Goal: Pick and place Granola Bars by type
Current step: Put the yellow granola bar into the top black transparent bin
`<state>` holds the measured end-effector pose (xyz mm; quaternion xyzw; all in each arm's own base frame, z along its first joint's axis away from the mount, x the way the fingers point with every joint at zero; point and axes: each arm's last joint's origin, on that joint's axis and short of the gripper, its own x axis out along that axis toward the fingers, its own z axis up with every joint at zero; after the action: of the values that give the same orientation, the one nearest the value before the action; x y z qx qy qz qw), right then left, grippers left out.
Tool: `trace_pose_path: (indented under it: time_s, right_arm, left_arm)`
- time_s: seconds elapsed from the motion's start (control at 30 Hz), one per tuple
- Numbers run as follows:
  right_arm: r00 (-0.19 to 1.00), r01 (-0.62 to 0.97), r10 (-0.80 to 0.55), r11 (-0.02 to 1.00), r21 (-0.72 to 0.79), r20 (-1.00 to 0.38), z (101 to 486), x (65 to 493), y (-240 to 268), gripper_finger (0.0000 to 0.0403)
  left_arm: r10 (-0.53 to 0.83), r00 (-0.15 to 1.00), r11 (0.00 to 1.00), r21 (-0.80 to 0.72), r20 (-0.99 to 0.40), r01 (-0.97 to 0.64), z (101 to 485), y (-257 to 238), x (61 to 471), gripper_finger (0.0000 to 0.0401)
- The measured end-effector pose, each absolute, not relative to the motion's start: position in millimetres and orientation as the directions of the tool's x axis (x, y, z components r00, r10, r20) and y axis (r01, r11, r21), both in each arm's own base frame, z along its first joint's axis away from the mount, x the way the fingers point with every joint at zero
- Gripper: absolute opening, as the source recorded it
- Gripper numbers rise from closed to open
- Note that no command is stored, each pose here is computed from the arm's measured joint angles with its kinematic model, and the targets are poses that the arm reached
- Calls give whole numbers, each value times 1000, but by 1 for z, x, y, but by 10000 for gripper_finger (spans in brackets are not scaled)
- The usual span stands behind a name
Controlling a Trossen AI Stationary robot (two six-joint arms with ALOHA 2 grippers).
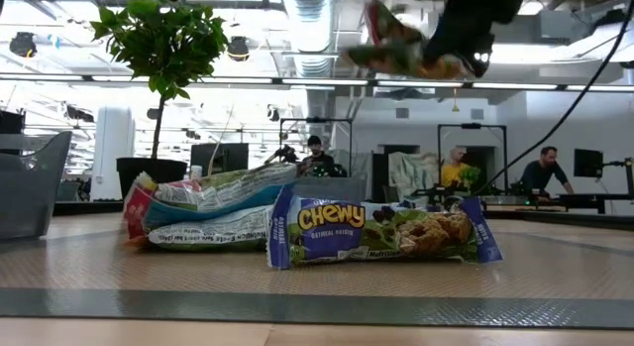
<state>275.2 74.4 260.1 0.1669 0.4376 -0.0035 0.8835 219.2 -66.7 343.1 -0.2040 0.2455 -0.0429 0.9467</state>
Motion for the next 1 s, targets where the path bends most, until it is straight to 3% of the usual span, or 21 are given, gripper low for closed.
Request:
trace_pose_path:
  time_s: [0.23,0.43,0.67,1.0]
  right_arm:
    - [584,136,161,947,291,-796,255,279,63,38]
    - [528,103,306,903,417,-792,250,283,58,38]
    - [456,101,321,908,406,-830,236,285,65,38]
    - [206,114,630,744,658,-749,203,294,90,38]
  left_arm:
    - [-162,880,909,-415,-446,-44,343,-66,219,77]
    - [-157,883,906,-420,-443,-50,344,-66,219,77]
    - [-158,888,905,-424,-431,-44,345,-66,220,77]
    - [-159,890,904,-425,-426,-42,345,-66,220,77]
